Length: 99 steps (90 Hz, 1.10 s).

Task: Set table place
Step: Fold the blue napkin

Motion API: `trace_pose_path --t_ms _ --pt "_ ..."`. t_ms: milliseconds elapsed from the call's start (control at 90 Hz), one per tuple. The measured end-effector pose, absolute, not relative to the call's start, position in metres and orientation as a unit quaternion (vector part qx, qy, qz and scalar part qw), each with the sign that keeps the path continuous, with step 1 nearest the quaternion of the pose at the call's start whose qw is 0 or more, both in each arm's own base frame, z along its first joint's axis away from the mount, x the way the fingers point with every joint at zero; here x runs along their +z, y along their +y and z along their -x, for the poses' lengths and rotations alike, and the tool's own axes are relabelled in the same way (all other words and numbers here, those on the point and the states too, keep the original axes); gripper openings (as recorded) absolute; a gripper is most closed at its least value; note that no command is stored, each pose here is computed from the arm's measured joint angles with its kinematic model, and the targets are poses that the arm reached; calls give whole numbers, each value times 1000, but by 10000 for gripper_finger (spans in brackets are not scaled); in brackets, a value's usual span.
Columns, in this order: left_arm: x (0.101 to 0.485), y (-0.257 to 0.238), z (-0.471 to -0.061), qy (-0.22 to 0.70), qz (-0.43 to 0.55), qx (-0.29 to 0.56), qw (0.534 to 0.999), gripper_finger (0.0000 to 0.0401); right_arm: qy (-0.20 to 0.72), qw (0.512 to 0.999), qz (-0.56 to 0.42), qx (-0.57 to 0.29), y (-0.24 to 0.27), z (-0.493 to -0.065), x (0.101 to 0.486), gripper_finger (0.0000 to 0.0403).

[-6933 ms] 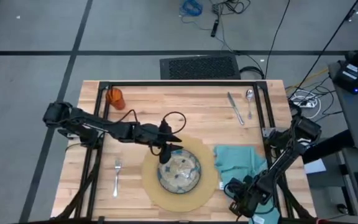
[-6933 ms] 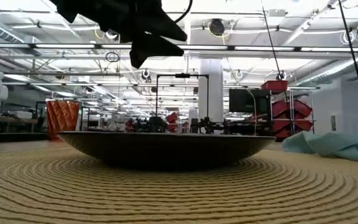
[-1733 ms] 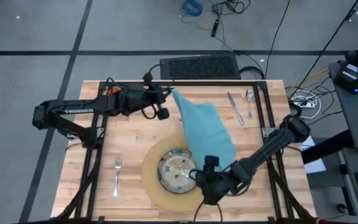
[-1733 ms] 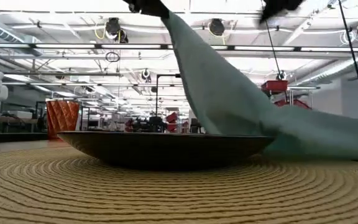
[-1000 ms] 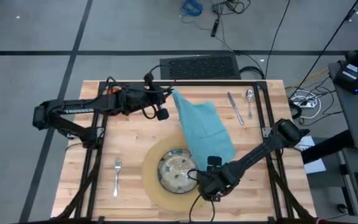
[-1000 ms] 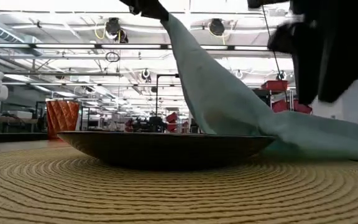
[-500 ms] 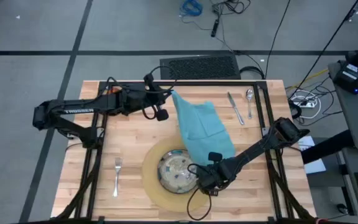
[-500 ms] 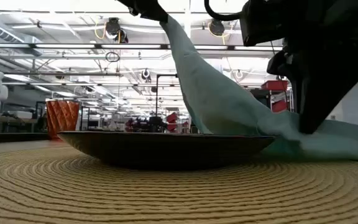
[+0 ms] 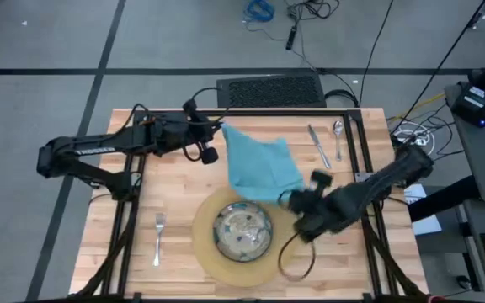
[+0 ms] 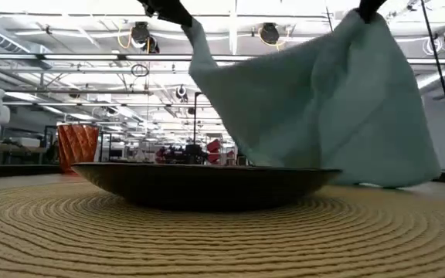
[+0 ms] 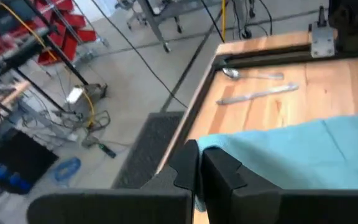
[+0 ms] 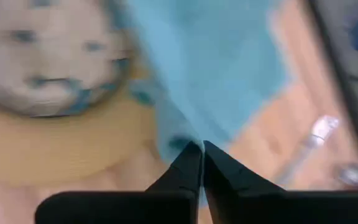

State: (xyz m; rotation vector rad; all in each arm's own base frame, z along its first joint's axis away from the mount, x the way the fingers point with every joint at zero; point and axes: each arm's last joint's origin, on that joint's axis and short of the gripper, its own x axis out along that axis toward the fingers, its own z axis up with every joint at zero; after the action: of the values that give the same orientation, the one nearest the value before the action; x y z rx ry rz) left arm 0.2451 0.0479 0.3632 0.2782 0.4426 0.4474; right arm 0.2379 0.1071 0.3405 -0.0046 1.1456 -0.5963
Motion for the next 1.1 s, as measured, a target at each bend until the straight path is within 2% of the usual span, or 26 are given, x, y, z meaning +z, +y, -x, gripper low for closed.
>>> trace_pose_path --t_ms 200,378,522,611,778,933,1011,1100 --pt "361 29 -235 242 -110 188 945 0 524 794 -23 -308 70 -224 355 0" --pt "360 12 -237 242 -117 153 951 0 515 772 -15 -372 30 -224 356 0" --pt "359 7 -236 248 -123 163 947 0 479 760 -13 -438 4 -229 358 0" --pt "357 8 -235 256 -116 171 944 0 480 767 -42 -424 -4 -236 355 0" --pt "348 5 -229 304 -106 169 932 0 501 801 -81 -316 27 -250 329 0" --pt "344 -8 -226 324 -111 143 928 0 479 826 -96 -282 80 -241 311 0" --pt "347 -18 -223 316 -126 123 932 0 444 849 -99 -268 107 -232 320 0" --pt "364 -27 -214 284 -129 106 944 0 387 879 -113 -253 124 -220 353 0"
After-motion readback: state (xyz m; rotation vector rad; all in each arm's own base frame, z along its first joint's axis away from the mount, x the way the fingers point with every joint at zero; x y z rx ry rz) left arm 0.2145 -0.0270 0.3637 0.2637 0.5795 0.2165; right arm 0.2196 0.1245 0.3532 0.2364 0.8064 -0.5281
